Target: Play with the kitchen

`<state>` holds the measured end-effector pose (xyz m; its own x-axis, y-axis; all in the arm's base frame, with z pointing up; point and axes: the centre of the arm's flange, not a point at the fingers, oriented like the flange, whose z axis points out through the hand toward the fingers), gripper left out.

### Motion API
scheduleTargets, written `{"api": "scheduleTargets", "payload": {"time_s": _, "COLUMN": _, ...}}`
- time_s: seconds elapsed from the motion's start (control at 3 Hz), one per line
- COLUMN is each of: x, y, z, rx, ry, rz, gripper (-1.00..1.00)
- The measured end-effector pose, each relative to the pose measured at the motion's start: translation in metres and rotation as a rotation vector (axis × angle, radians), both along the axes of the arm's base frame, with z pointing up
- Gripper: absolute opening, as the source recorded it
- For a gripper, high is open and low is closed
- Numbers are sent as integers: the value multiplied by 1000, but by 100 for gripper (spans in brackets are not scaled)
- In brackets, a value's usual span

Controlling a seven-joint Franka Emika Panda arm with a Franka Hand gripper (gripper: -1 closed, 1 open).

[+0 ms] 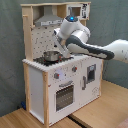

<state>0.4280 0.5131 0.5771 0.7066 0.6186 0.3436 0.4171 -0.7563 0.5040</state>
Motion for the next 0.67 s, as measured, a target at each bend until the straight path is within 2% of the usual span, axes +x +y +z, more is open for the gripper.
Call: {"api": "scheduleTargets", "payload": {"time_s": 0.67, "x": 28, "y": 2, "z": -20, "rx": 89, "ry": 126, "rz": -22, "gripper": 100}}
